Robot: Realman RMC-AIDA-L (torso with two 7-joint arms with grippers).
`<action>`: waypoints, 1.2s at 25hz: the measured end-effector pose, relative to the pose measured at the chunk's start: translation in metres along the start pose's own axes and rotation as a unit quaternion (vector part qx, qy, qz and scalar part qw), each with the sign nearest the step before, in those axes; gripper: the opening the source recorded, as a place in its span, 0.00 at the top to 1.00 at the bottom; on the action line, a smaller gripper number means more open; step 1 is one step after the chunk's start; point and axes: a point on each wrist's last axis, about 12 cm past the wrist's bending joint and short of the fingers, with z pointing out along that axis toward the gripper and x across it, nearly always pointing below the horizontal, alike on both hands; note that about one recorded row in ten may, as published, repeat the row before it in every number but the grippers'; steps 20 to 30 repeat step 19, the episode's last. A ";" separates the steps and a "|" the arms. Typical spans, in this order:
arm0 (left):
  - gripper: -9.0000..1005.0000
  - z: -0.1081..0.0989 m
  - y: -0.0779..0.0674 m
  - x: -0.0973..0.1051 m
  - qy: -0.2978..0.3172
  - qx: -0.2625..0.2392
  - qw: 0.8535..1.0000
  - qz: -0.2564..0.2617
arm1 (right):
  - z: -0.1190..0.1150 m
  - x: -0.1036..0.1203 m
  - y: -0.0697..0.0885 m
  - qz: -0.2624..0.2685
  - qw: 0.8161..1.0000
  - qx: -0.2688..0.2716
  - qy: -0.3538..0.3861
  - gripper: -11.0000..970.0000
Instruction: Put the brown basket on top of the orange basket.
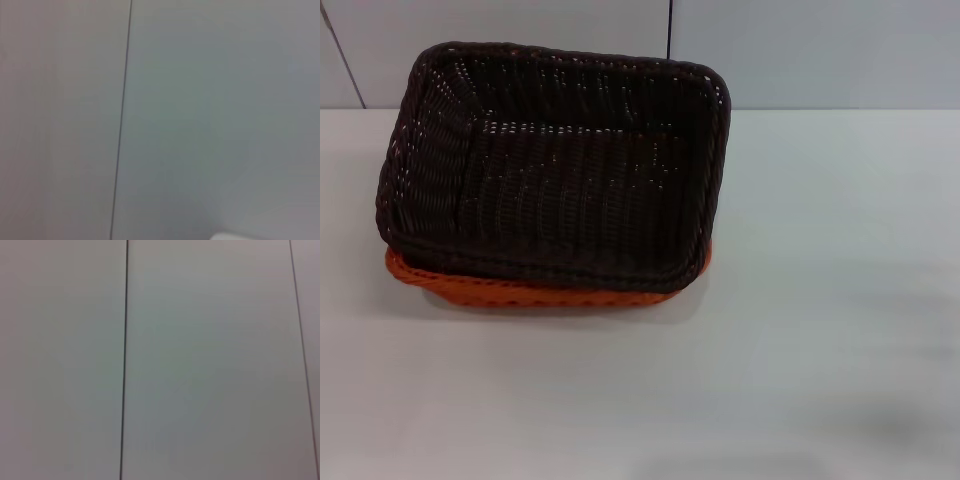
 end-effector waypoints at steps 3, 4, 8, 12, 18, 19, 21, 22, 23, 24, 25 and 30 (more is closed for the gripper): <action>0.24 -0.001 -0.004 -0.006 -0.028 0.011 1.000 -0.001 | -0.004 0.000 -0.002 0.003 1.000 0.001 -0.005 0.25; 0.24 0.000 -0.005 -0.006 -0.029 0.012 0.999 -0.001 | -0.005 -0.001 -0.002 0.004 1.000 0.001 -0.008 0.25; 0.24 0.001 -0.006 -0.007 -0.031 0.016 0.999 -0.001 | -0.007 -0.003 -0.003 0.007 1.000 0.007 -0.016 0.22; 0.24 0.000 -0.009 -0.008 -0.037 0.025 0.999 0.002 | -0.008 -0.002 -0.005 0.010 1.000 0.015 -0.015 0.16; 0.24 -0.001 -0.012 -0.009 -0.043 0.040 0.998 0.007 | -0.010 0.003 -0.016 0.020 0.998 0.056 0.005 0.15; 0.24 -0.001 -0.013 -0.012 -0.053 0.047 0.997 0.009 | -0.011 0.004 -0.018 0.022 0.998 0.059 0.007 0.15; 0.24 -0.001 -0.013 -0.012 -0.053 0.047 0.997 0.009 | -0.011 0.004 -0.018 0.022 0.998 0.059 0.007 0.15; 0.24 -0.001 -0.013 -0.012 -0.053 0.047 0.997 0.009 | -0.011 0.004 -0.018 0.022 0.998 0.059 0.007 0.15; 0.24 -0.001 -0.013 -0.012 -0.053 0.047 0.997 0.009 | -0.011 0.004 -0.018 0.022 0.998 0.059 0.007 0.15; 0.24 -0.001 -0.013 -0.012 -0.053 0.047 0.997 0.009 | -0.011 0.004 -0.018 0.022 0.998 0.059 0.007 0.15; 0.24 -0.001 -0.013 -0.012 -0.053 0.047 0.997 0.009 | -0.011 0.004 -0.018 0.022 0.998 0.059 0.007 0.15; 0.24 -0.001 -0.013 -0.012 -0.053 0.047 0.997 0.009 | -0.011 0.004 -0.018 0.022 0.998 0.059 0.007 0.15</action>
